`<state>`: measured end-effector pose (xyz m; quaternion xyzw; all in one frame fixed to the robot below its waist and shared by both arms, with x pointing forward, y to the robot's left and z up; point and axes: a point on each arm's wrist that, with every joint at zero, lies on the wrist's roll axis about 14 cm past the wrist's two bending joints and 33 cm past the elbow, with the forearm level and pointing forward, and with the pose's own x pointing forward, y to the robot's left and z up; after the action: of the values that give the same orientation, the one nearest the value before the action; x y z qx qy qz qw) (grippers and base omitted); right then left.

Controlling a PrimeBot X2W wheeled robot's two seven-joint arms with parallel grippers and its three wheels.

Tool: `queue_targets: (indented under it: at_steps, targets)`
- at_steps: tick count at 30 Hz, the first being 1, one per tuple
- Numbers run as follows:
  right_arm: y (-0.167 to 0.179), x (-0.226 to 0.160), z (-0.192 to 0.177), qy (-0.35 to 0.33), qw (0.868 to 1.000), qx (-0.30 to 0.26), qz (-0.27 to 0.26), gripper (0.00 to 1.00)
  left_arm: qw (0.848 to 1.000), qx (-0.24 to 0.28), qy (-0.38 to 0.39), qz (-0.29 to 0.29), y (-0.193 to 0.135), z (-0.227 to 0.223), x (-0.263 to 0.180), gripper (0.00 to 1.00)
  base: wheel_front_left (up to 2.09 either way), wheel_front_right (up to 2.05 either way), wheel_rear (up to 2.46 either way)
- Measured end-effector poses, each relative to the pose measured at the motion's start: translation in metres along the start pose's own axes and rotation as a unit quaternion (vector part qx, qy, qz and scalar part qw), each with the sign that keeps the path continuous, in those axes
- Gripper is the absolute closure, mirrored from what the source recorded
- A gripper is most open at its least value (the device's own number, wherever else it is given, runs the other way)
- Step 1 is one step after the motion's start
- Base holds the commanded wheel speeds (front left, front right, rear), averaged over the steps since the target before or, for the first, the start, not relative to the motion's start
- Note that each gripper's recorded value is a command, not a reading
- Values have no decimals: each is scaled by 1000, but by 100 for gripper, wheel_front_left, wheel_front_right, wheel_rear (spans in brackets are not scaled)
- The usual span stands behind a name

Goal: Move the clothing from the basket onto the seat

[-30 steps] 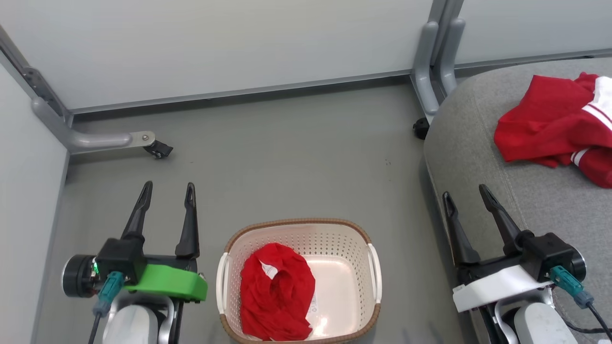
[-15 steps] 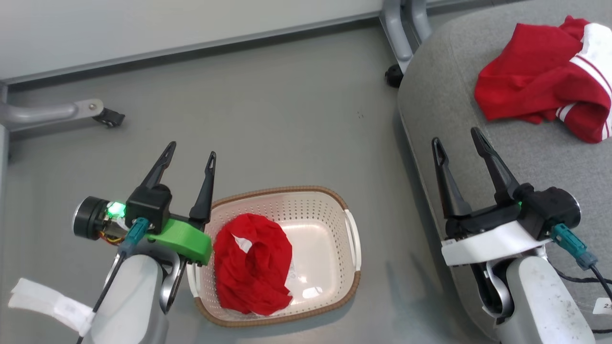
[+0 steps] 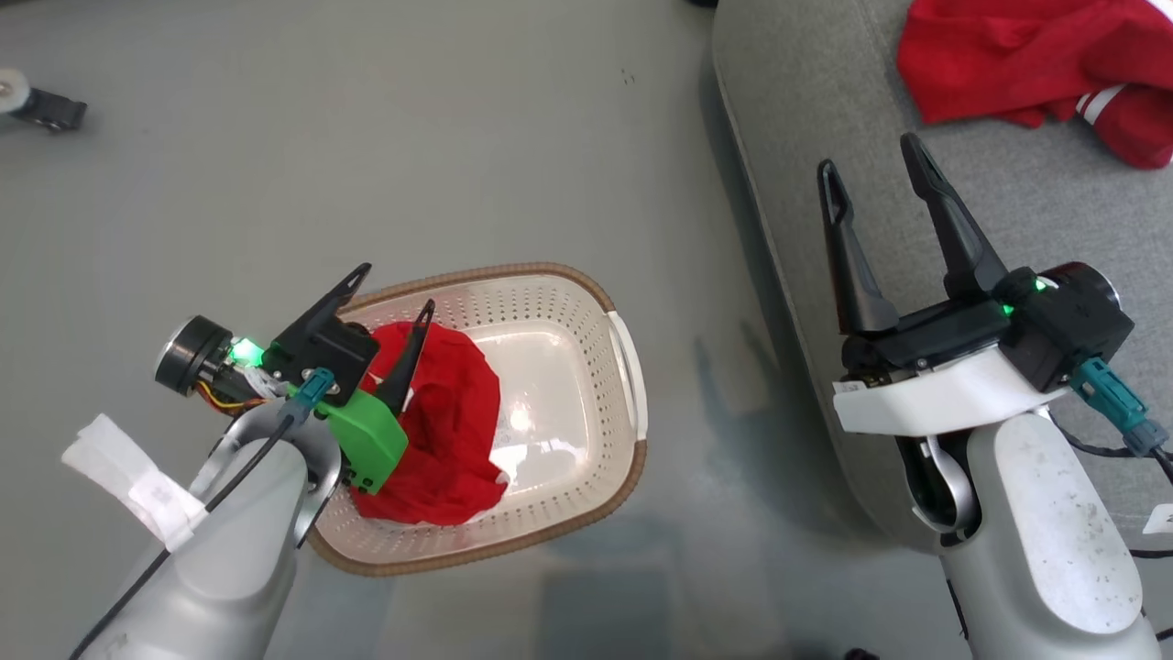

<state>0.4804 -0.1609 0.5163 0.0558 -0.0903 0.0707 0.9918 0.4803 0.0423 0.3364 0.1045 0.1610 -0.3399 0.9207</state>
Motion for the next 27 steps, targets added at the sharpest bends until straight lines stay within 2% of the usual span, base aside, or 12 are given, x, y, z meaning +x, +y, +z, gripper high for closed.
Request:
queue_targets:
  at_steps: [13, 21, 27]
  targets:
    - [-10, 21, -49, 36, 999, -11, 5, 0, 985, 37, 132, -103, -25, -107, 32, 0, 0, 0, 0]
    - [-19, 26, -82, 63, 998, -18, 3, 0, 967, 62, 203, -140, -26, -168, 44, 0, 0, 0, 0]
    - [-28, 24, -109, 88, 996, -24, -2, 0, 944, 86, 273, -165, -26, -218, 46, 0, 0, 0, 0]
